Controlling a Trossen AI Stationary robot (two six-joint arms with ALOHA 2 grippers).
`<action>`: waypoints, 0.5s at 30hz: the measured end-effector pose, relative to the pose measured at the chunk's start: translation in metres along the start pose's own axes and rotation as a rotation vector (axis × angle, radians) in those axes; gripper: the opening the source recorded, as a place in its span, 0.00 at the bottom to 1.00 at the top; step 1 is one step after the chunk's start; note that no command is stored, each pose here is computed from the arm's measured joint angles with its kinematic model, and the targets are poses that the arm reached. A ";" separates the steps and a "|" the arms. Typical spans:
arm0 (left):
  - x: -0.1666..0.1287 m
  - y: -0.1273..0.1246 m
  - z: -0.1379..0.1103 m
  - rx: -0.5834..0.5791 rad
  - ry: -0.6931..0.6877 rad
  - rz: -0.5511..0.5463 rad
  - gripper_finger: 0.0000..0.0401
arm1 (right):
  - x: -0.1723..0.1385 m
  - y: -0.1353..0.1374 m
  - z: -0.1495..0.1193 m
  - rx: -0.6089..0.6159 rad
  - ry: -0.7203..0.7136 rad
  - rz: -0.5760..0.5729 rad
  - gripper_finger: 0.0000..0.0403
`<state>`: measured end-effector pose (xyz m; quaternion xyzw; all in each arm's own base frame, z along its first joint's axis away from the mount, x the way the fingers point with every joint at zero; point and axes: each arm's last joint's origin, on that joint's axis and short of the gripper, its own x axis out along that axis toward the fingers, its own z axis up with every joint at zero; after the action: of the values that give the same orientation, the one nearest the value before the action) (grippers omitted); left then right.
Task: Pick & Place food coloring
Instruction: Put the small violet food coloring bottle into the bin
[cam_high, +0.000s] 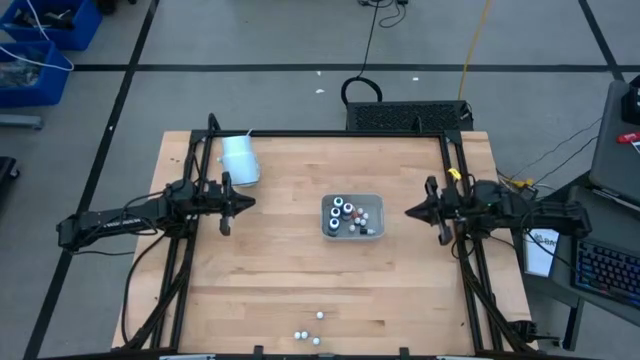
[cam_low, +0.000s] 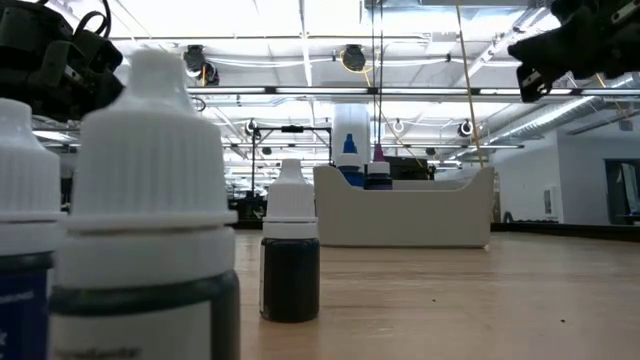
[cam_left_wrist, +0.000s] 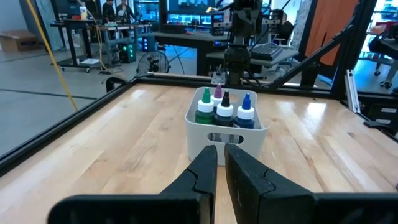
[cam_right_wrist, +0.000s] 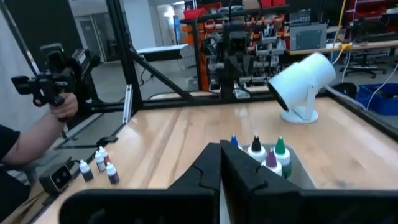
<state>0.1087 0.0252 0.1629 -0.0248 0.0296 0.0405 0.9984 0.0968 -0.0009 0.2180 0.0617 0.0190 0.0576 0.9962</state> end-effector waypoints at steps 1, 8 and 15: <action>0.000 0.000 0.000 -0.001 0.004 0.000 0.09 | 0.000 0.000 -0.003 0.004 0.002 0.000 0.00; 0.000 0.000 -0.001 -0.021 0.006 0.000 0.09 | 0.005 -0.004 -0.023 0.017 0.021 0.000 0.00; 0.000 -0.003 0.003 -0.059 -0.027 -0.102 0.09 | 0.009 -0.006 -0.039 -0.012 0.017 0.001 0.00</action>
<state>0.1090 0.0223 0.1662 -0.0550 0.0138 -0.0093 0.9983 0.1042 -0.0013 0.1786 0.0553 0.0270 0.0589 0.9964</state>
